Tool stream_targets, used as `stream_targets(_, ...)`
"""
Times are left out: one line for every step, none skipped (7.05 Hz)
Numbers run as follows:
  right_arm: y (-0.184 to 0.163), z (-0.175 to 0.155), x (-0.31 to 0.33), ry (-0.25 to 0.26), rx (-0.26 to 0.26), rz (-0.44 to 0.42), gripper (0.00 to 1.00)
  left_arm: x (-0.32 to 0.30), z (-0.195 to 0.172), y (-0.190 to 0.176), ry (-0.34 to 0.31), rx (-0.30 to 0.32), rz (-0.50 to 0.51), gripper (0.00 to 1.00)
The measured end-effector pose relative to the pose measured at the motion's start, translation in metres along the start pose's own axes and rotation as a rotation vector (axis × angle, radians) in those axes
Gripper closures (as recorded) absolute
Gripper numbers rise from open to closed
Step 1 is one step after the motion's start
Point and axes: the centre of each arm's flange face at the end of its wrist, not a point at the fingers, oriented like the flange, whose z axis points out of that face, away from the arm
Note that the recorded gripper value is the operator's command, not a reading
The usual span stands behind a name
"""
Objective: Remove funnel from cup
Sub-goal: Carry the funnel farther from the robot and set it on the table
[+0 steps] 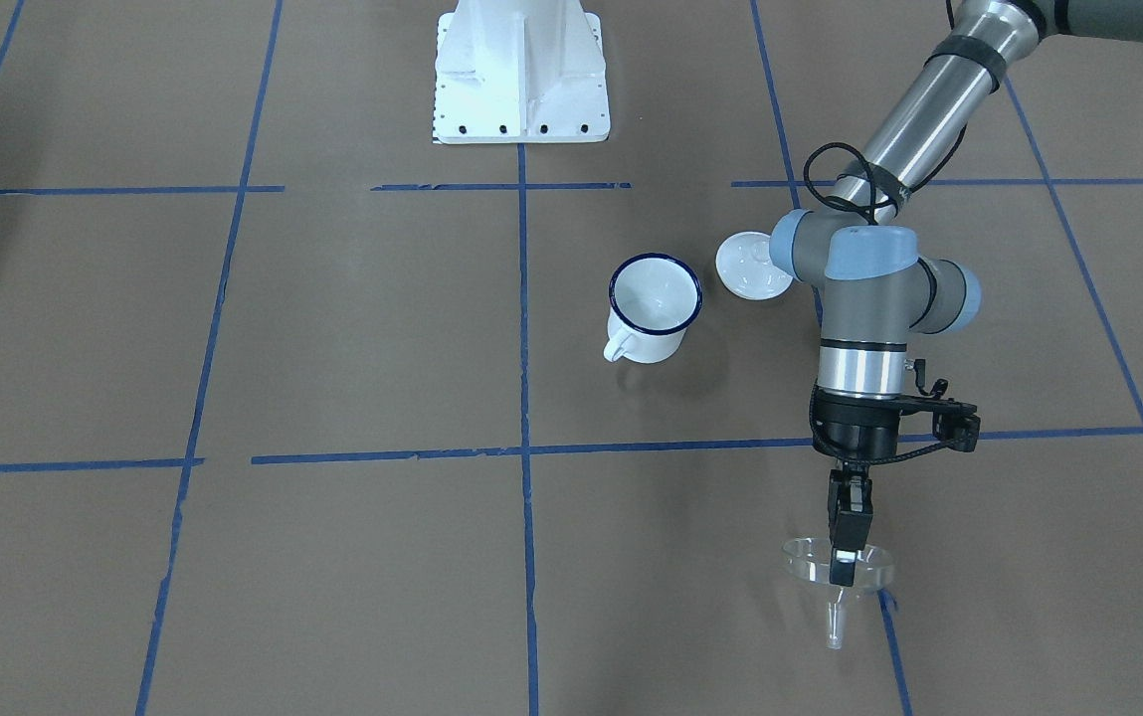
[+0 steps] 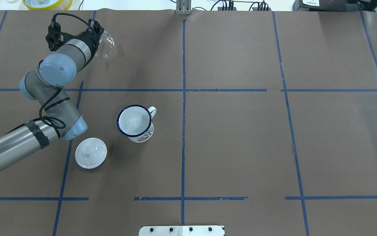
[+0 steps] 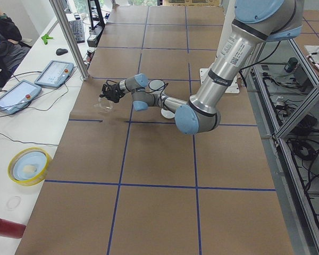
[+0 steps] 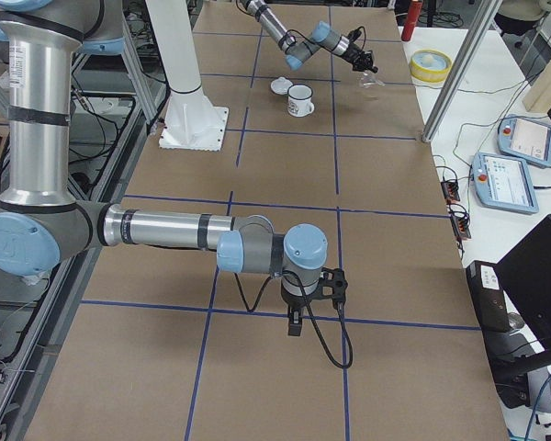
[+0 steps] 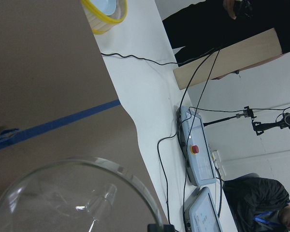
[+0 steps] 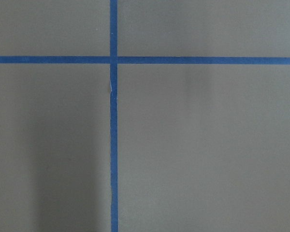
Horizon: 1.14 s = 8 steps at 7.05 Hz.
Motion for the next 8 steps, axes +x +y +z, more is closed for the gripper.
stream_targets(0.0,0.0,0.0,0.0,0.0,0.0,0.0,-0.011,0.001,0.005,-0.005,0.003,-0.001,0.85)
stream_targets(0.0,0.0,0.0,0.0,0.0,0.0,0.0,-0.015,0.002,0.007,-0.007,0.004,0.0,0.29)
stream_targets(0.0,0.0,0.0,0.0,0.0,0.0,0.0,-0.018,0.002,0.007,-0.011,0.004,0.006,0.0)
stream_targets(0.0,0.0,0.0,0.0,0.0,0.0,0.0,-0.017,0.001,0.007,-0.011,0.0,0.024,0.0)
stream_targets(0.0,0.0,0.0,0.0,0.0,0.0,0.0,-0.003,-0.005,0.007,0.001,-0.025,0.07,0.0)
stream_targets(0.0,0.0,0.0,0.0,0.0,0.0,0.0,0.016,-0.018,0.007,0.011,-0.083,0.145,0.0)
stream_targets(0.0,0.0,0.0,0.0,0.0,0.0,0.0,0.032,-0.038,0.004,-0.009,-0.163,0.258,0.0)
stream_targets(0.0,0.0,0.0,0.0,0.0,0.0,0.0,0.043,-0.059,-0.003,-0.075,-0.246,0.397,0.0)
